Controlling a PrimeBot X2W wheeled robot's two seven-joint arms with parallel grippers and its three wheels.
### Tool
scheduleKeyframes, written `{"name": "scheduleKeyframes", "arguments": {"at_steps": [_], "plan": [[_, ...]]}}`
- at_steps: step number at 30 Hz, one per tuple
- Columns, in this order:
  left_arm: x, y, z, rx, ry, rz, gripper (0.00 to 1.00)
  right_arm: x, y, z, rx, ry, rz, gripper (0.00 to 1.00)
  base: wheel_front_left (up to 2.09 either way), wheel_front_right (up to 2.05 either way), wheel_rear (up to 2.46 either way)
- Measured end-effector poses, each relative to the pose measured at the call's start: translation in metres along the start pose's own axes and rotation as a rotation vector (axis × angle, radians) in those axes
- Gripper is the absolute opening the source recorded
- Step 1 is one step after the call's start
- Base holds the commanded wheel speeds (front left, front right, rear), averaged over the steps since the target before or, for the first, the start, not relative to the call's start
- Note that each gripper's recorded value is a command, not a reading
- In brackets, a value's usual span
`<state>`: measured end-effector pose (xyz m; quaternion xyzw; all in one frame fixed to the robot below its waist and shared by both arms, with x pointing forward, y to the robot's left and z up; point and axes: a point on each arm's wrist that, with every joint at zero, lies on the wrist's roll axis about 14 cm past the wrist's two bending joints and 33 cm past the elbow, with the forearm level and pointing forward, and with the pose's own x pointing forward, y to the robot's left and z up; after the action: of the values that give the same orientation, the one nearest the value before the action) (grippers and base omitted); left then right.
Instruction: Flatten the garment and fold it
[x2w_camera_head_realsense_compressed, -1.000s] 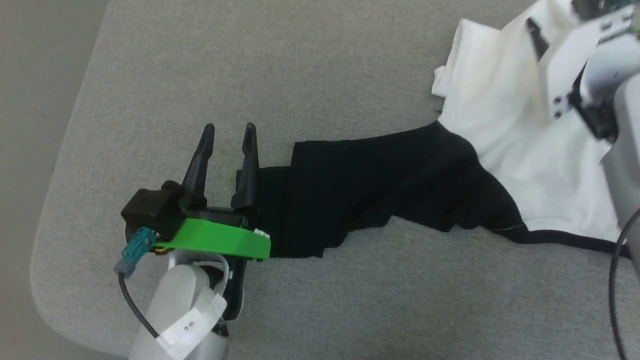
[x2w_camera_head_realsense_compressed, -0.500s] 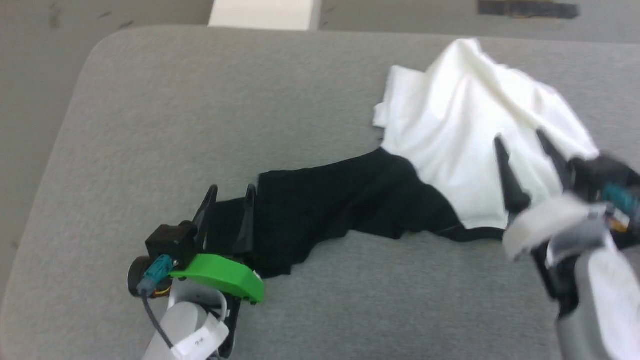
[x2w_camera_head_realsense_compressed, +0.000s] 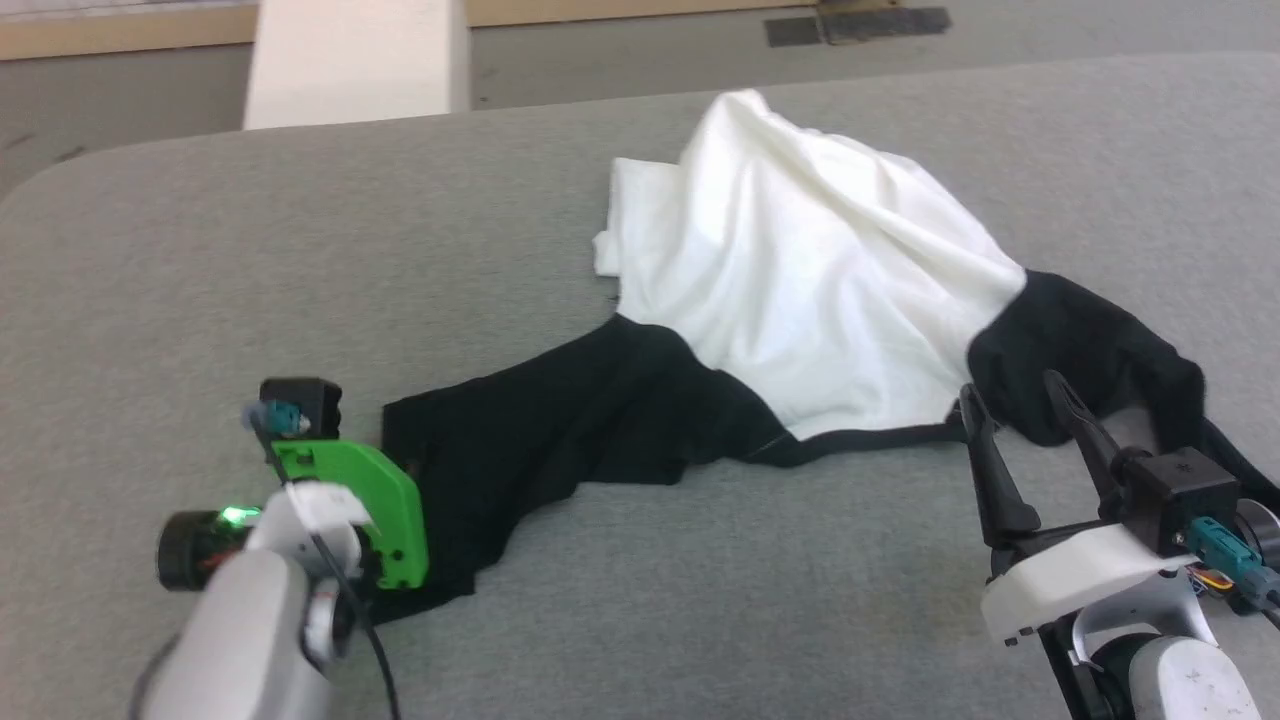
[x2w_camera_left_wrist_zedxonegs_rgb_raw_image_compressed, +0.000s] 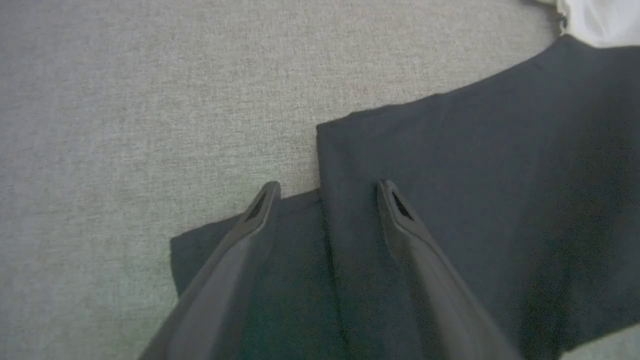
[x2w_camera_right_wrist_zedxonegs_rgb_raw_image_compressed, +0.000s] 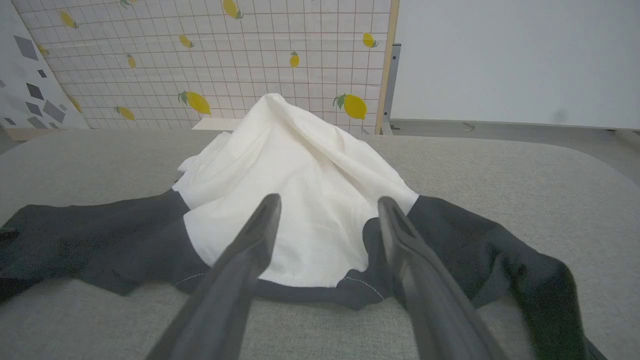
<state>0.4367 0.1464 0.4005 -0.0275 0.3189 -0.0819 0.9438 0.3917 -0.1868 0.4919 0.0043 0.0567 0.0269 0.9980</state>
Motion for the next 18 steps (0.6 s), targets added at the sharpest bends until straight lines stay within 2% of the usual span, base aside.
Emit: {"name": "scheduleKeyframes", "arguments": {"at_steps": [2,3,4,5,10,18], "plan": [[0.005,-0.001,-0.009,0.042,0.114,-0.032,1.0,-0.003,-0.004,0.001,0.004,-0.002,-0.015,1.0,0.0,0.0,0.0],[0.007,-0.002,-0.012,0.059,0.167,-0.054,0.77,-0.004,-0.007,0.001,0.009,-0.006,-0.023,1.0,0.0,0.0,0.0],[0.008,-0.003,-0.011,0.072,0.207,-0.081,0.16,-0.005,-0.009,0.001,0.015,-0.008,-0.029,1.0,0.0,0.0,0.0],[0.009,-0.004,-0.012,0.082,0.241,-0.1,0.0,-0.006,-0.01,0.002,0.02,-0.011,-0.033,1.0,0.0,0.0,0.0],[0.015,0.001,-0.006,0.163,0.346,-0.155,0.0,-0.004,-0.018,0.0,0.035,-0.018,-0.057,1.0,0.0,0.0,0.0],[0.043,0.063,0.082,0.3,0.145,0.042,0.0,0.0,-0.027,-0.012,0.052,0.004,-0.083,1.0,0.0,0.0,0.0]]}}
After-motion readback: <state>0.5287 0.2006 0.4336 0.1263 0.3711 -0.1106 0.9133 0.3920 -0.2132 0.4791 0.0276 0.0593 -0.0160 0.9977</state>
